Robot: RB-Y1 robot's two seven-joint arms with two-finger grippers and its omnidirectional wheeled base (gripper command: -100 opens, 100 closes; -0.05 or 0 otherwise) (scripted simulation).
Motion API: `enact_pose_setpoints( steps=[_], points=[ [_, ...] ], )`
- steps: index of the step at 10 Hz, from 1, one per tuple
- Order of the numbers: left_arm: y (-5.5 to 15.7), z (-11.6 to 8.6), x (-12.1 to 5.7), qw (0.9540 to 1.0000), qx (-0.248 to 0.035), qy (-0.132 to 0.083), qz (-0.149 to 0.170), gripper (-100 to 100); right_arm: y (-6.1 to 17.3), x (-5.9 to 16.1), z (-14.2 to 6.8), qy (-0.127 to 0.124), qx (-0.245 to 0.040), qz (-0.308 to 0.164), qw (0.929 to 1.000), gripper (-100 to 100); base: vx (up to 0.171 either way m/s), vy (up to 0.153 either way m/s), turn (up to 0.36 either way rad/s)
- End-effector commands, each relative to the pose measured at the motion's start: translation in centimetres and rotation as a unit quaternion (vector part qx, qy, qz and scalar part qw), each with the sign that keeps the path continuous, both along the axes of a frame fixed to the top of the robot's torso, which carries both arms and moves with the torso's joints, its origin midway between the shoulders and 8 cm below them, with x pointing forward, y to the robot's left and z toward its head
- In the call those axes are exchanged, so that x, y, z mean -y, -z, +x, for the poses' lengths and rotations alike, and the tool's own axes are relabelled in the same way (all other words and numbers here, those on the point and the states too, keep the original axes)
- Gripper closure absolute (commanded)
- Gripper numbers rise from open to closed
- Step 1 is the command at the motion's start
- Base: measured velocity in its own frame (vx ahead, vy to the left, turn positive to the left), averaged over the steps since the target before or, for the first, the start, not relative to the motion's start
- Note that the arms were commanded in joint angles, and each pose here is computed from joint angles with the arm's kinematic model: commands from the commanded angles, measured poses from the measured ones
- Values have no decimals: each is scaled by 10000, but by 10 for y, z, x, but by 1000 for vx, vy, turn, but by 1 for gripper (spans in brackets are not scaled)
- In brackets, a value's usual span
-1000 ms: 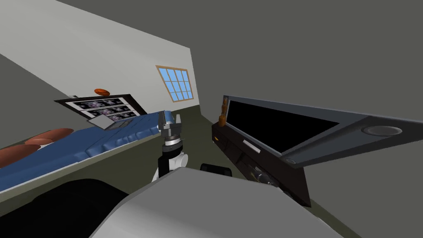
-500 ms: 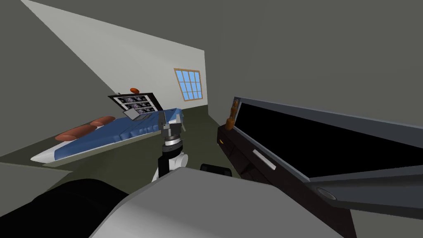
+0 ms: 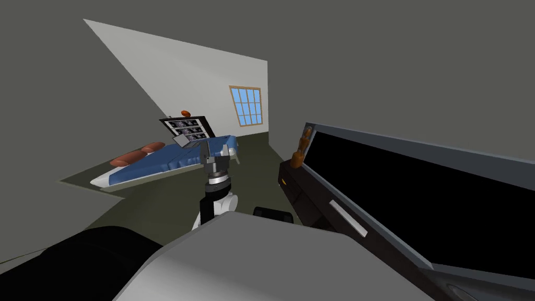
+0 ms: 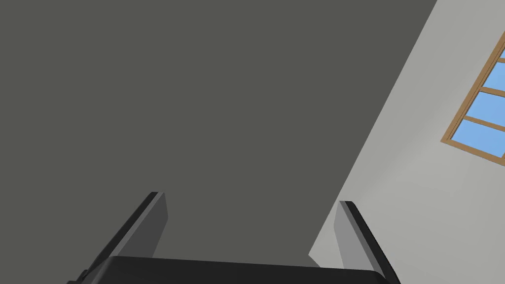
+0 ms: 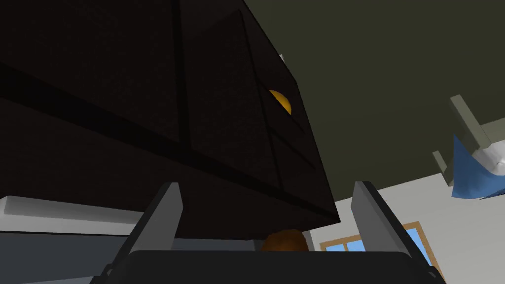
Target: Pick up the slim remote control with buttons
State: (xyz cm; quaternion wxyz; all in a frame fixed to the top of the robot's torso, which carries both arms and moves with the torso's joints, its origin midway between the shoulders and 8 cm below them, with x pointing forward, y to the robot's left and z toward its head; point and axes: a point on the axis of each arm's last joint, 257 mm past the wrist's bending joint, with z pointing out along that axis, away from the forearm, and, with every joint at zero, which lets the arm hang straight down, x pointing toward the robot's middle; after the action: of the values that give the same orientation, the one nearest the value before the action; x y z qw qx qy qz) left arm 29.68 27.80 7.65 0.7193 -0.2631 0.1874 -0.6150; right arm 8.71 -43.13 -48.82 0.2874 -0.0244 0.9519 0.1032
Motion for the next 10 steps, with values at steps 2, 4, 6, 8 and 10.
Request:
enact_pose_setpoints(
  steps=[2, 4, 6, 8, 10],
  points=[
    [0, 0, 0, 10000, 0, -1, 0, 0, 10, 33, -35, -275, -413, -421, 9979, -100, 82, -19, 243],
    [0, 0, 0, 10000, -1, -1, 1, 0, 16, 59, -66, -398, -763, -725, 9936, -100, 102, -34, 212],
    [0, 0, 0, 10000, -1, -1, 1, 0, 17, 92, -110, -715, -1258, -1131, 9830, -100, 177, -52, 375],
    [0, 0, 0, 10000, -1, -1, 1, 0, 17, 97, -115, -685, -1308, -1165, 9822, -100, 89, -46, 71],
    [0, 0, 0, 10000, 0, -1, 0, 0, 16, 122, -157, -932, -1764, -1451, 9691, -100, 95, -28, 277]
  ],
)
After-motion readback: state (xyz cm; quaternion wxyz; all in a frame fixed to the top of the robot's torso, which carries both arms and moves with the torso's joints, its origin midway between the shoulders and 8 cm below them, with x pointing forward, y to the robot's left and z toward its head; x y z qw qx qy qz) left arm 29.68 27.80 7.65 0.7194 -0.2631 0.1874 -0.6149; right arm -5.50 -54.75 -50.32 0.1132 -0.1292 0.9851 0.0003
